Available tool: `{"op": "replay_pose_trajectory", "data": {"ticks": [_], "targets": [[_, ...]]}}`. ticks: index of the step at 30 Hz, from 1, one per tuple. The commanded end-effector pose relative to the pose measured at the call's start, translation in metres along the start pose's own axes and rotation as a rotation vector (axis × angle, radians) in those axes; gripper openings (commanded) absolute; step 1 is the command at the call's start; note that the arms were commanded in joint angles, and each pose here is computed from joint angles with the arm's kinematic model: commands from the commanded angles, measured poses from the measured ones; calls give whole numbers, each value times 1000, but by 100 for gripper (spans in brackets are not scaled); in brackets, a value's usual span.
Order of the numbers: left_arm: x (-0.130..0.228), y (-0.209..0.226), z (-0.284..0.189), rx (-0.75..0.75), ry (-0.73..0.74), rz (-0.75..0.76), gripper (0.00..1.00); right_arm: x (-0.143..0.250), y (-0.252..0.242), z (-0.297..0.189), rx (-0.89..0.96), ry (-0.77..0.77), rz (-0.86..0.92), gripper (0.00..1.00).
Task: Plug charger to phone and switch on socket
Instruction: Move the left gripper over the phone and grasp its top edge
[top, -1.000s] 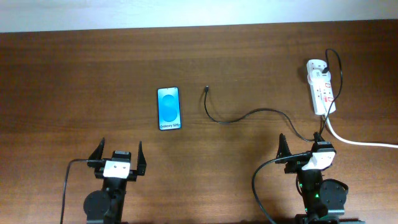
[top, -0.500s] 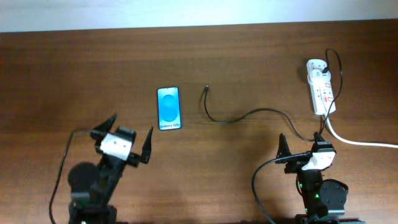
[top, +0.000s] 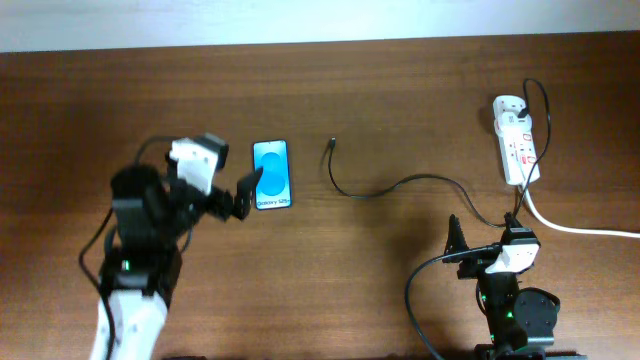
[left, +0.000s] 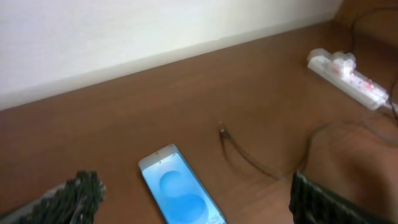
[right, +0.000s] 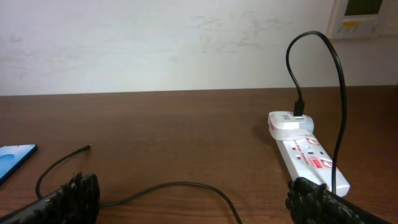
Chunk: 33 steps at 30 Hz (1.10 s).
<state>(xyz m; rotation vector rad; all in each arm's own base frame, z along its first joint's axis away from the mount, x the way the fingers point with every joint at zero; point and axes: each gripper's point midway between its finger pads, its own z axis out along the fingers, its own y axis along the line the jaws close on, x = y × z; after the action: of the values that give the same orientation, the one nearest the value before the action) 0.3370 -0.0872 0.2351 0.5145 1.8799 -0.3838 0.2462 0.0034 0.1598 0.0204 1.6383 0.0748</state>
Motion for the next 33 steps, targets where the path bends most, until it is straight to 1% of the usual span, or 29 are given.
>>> {"op": "replay_pose_trajectory", "data": {"ticks": [1, 3, 4, 5, 7, 10, 14, 16, 17, 19, 20, 22, 25, 27, 29, 32, 33], "targets": [[-18, 16, 33, 61, 163, -139, 99, 2, 1, 0, -1, 4, 8, 98], [-23, 22, 57, 88, 276, -189, 99, 2, 1, 0, -1, 4, 8, 98], [-25, 29, 74, 29, 366, -180, 99, 2, 1, 0, -1, 4, 8, 98], [-21, 31, 79, -8, 431, -173, 99, 2, 1, 0, -1, 4, 8, 98], [-13, 33, 87, -37, 519, -173, 99, 2, 1, 0, -1, 4, 8, 98], [9, 35, 109, -28, 669, -199, 99, 2, 1, 0, -1, 4, 8, 98], [20, 28, 120, 9, 693, -211, 99, 2, 1, 0, -1, 4, 8, 98], [16, 29, 123, 11, 675, -207, 99, 2, 1, 0, -1, 4, 8, 98], [15, 33, 127, -10, 662, -211, 99, 2, 1, 0, -1, 4, 8, 98], [24, 48, 137, -149, 670, -309, 99, 2, 1, 0, -1, 4, 8, 98], [33, 48, 145, -202, 687, -349, 99, 2, 1, 0, -1, 4, 8, 98], [49, 49, 156, -253, 717, -367, 99, 2, 1, 0, -1, 4, 8, 98], [79, 47, 172, -271, 771, -420, 99, 2, 1, 0, -1, 4, 8, 98], [92, 42, 177, -258, 805, -429, 99, 2, 1, 0, -1, 4, 8, 98], [112, 34, 178, -268, 868, -467, 99, 2, 1, 0, -1, 4, 8, 98], [146, 26, 181, -272, 965, -490, 99, 2, 1, 0, -1, 4, 8, 98], [153, 24, 182, -266, 982, -493, 99, 2, 1, 0, -1, 4, 8, 98]]}}
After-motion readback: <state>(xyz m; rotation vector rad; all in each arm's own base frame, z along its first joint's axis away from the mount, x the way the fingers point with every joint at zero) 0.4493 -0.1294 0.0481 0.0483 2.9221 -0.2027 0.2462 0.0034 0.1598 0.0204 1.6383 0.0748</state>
